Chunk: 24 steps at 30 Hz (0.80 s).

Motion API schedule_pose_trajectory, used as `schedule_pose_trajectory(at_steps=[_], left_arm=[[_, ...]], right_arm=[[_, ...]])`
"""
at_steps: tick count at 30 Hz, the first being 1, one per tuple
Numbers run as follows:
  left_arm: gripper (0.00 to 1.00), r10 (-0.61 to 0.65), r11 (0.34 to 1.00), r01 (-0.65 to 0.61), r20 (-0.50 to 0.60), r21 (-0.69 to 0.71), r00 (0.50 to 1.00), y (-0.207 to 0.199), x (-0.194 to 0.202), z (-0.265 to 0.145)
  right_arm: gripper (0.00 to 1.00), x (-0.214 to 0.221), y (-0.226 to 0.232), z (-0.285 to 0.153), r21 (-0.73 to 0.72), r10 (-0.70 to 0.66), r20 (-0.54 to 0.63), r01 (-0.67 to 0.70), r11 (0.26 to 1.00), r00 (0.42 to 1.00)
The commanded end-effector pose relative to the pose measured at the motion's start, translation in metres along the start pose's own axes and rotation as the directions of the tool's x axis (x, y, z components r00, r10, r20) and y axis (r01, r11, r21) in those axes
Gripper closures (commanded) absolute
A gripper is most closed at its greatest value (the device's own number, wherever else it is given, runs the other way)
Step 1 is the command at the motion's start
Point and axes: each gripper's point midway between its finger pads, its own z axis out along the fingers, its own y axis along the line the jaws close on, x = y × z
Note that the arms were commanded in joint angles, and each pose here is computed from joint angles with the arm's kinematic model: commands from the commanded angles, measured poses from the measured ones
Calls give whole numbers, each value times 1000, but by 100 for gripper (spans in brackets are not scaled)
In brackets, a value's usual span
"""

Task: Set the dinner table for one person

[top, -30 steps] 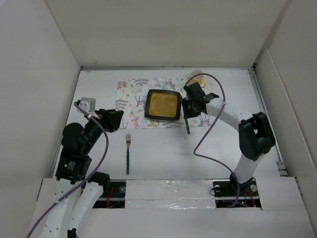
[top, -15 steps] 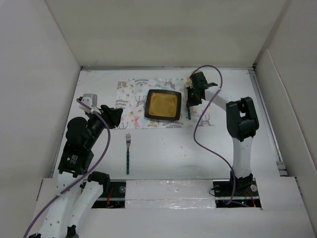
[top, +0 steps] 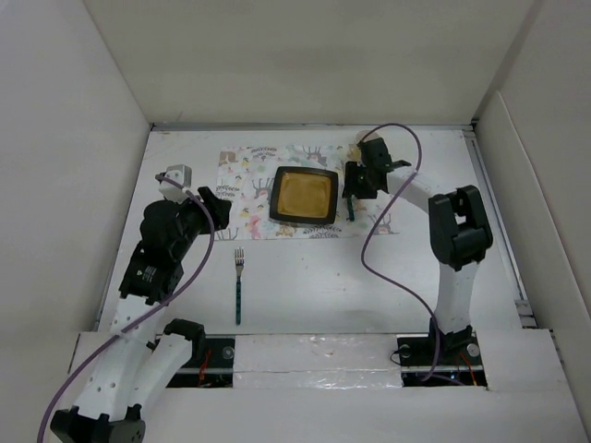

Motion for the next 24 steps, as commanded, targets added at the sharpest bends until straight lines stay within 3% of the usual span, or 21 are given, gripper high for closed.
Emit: schedule_pose_trajectory(at_steps=[1,2,4,5,6,7,9,12,13,18,21,24], left_arm=[[51,2,998,-2,10,-60,1000,8,-7,7],[51,1,995,-1,5,-98,1000,15,-5,10],[52,-7,991,2,-37,-134,999,23,7,18],[54,-15,990,6,-66,-143,998,25,13,21],[56,-23,988,6,-112,-152,993,28,24,27],[58,-37,989,13,-161,-150,986,27,35,28],[65,-95,991,65,-288,-115,953,16,63,32],[70,-183,979,122,-450,-161,874,15,98,25],[69,-208,975,135,-502,-177,840,14,109,18],[59,-302,935,92,-631,-344,714,37,152,-4],[53,-329,925,77,-681,-373,655,40,169,-14],[49,-341,901,-35,-756,-432,558,62,199,-35]], right_arm=[[45,-57,30,-65,-125,21,226,8,992,974],[45,-39,30,-68,-135,19,213,10,991,977],[50,-49,48,-111,-195,38,333,30,980,942],[61,-13,47,-107,-200,33,300,29,979,953],[76,-18,58,-121,-248,45,372,53,967,927],[100,-18,67,-150,-289,51,433,85,954,900],[100,18,72,-156,-305,28,429,116,945,903],[100,26,77,-185,-311,19,499,158,937,867],[99,34,72,-184,-303,16,490,153,941,872],[73,46,84,-193,-379,20,480,186,906,877],[70,52,87,-185,-401,21,460,186,897,888],[69,59,95,-183,-441,10,431,201,875,902]])
